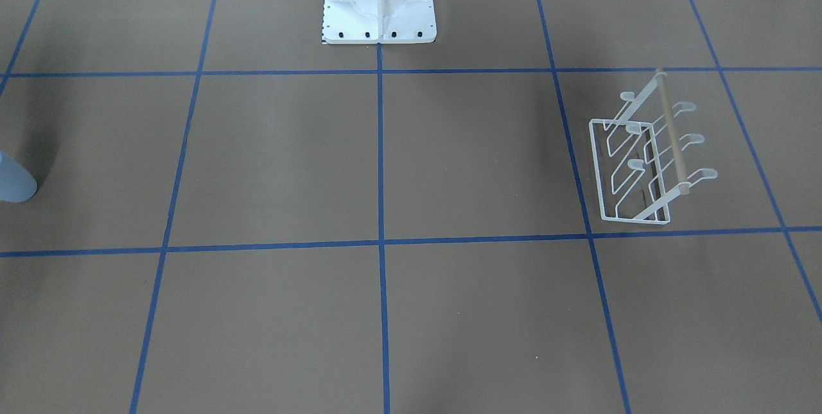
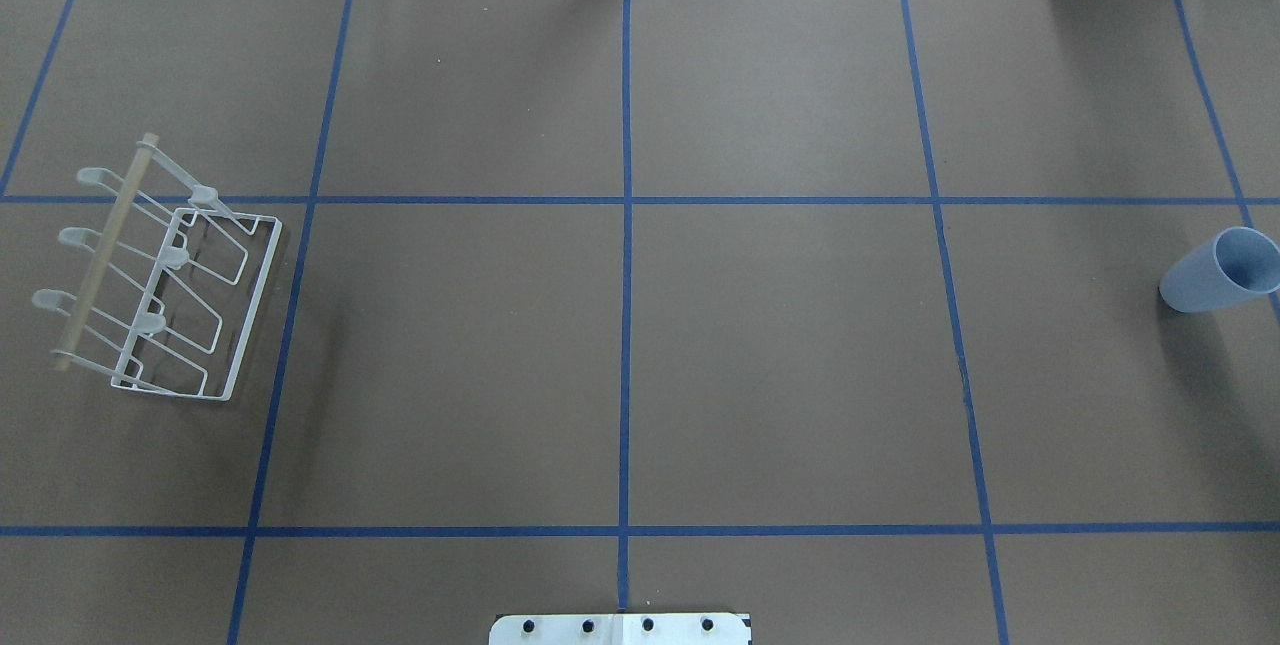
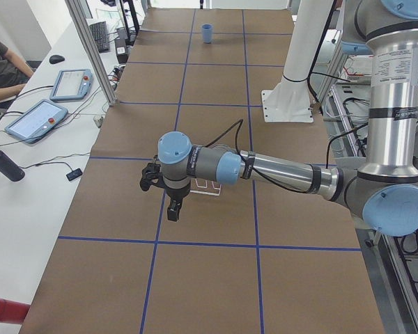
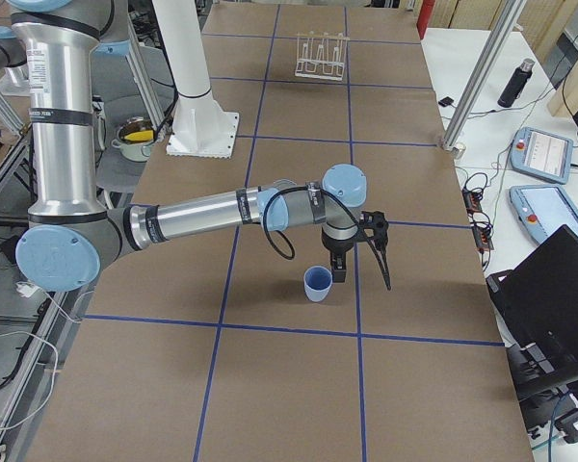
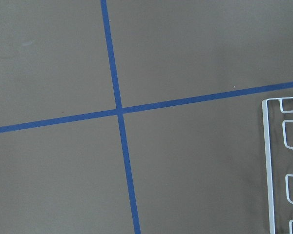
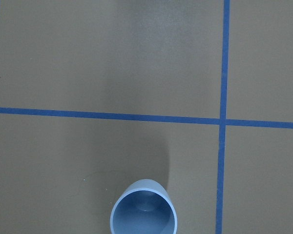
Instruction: Hang cup on cup holder
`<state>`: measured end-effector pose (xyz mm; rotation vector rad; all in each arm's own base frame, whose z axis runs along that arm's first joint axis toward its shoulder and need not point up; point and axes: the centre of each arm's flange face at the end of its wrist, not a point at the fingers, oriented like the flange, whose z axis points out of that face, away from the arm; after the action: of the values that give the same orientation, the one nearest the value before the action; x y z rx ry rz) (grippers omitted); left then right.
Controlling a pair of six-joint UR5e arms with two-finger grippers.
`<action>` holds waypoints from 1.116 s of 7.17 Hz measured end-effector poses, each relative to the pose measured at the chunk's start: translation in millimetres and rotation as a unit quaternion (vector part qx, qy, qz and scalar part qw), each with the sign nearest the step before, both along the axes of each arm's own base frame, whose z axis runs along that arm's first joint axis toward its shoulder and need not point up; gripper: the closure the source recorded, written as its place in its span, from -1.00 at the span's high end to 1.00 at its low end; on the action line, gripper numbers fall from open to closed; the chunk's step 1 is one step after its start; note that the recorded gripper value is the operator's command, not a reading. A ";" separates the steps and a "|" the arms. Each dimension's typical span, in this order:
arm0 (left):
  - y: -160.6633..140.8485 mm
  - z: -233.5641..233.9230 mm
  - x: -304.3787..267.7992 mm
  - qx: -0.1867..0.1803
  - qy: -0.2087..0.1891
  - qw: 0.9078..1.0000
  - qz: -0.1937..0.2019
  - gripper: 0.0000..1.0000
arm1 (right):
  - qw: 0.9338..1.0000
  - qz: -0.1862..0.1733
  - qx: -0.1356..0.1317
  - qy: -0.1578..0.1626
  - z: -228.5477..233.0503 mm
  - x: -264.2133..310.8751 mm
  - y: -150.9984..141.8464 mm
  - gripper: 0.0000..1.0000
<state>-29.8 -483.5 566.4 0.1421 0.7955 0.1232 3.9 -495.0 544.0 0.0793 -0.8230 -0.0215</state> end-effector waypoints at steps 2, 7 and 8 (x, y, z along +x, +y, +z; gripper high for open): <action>-0.1 2.3 0.3 -0.004 0.000 1.000 -0.001 0.96 | 1.000 -0.010 0.008 -0.010 2.0 -11.0 1.0 1.00; -0.3 0.2 1.8 -0.003 0.000 1.000 0.000 0.96 | 0.999 -0.042 0.006 0.006 44.5 -45.4 1.3 1.00; -0.1 -0.8 1.8 -0.002 0.000 1.000 -0.001 0.96 | 0.999 -0.048 0.008 0.019 53.9 -52.1 2.4 1.00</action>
<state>-28.0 -483.6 565.6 0.1391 0.7964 0.1207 -48.2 -492.6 597.9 0.0533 -0.7876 -0.1199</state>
